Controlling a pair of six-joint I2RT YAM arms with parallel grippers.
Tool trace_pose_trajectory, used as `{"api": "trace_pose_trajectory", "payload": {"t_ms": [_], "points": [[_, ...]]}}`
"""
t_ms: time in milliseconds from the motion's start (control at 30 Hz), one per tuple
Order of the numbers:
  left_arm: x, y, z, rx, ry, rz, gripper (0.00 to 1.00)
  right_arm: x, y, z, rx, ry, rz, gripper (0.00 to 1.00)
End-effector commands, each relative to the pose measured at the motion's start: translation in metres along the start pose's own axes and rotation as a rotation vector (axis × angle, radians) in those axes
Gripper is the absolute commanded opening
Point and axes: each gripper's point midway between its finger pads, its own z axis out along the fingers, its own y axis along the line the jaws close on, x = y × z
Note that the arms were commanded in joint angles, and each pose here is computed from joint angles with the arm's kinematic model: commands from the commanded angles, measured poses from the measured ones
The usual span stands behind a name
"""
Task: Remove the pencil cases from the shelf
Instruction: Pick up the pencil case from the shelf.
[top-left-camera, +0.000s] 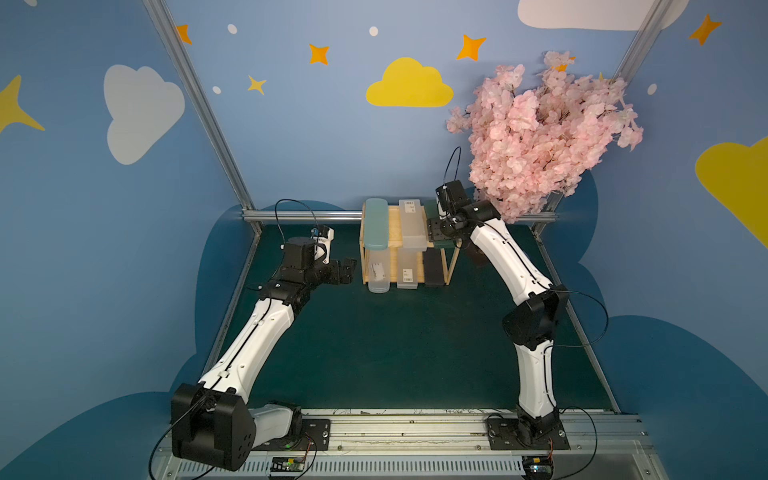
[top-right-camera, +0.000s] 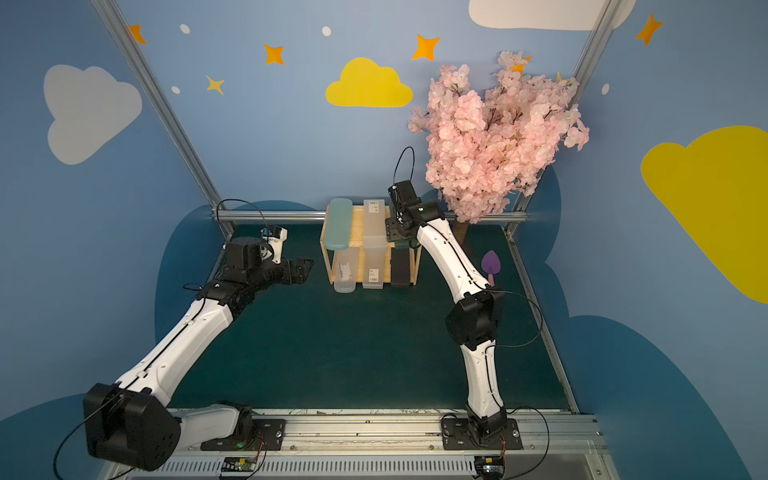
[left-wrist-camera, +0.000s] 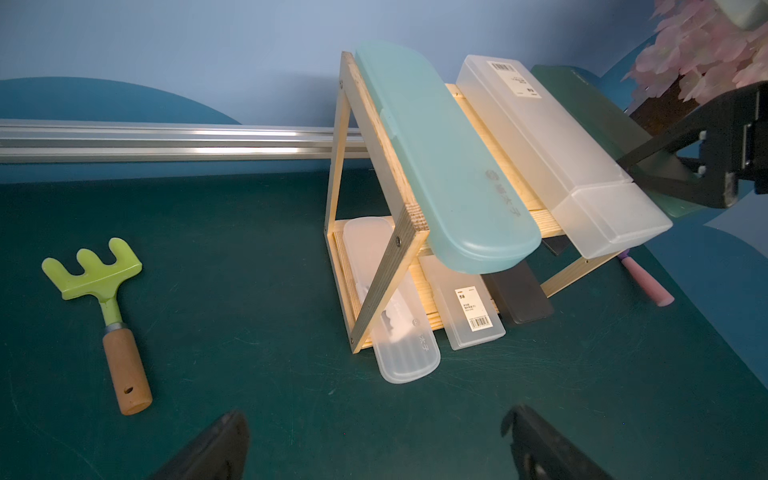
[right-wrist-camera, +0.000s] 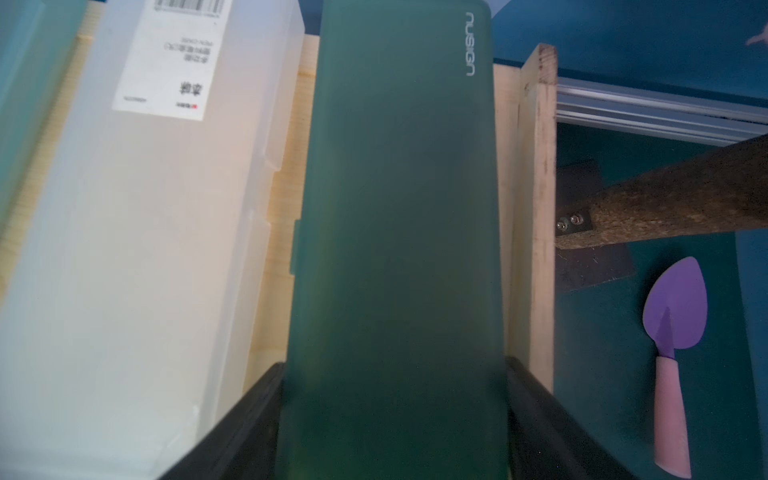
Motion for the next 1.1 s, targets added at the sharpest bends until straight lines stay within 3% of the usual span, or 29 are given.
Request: {"api": "trace_pose_trajectory", "payload": {"t_ms": [0,267,667,867,1067], "points": [[-0.004,-0.002,-0.004,0.001,-0.012,0.018,1.00,0.011,-0.005,0.006,0.033,0.045,0.001,0.66],[-0.006,-0.003,-0.004,0.005,-0.017,0.015,1.00,-0.002,-0.008,-0.019,0.033,-0.014,0.017,0.62],[-0.012,-0.005,-0.010,0.003,-0.025,-0.003,1.00,-0.017,-0.014,-0.105,-0.001,-0.173,0.021,0.63],[-0.016,-0.008,-0.015,0.008,-0.030,-0.013,1.00,0.026,-0.021,-0.165,-0.030,-0.224,0.011,0.63],[-0.019,-0.020,-0.019,0.045,-0.035,-0.018,1.00,0.113,-0.041,-0.205,-0.019,-0.195,0.035,0.64]]}}
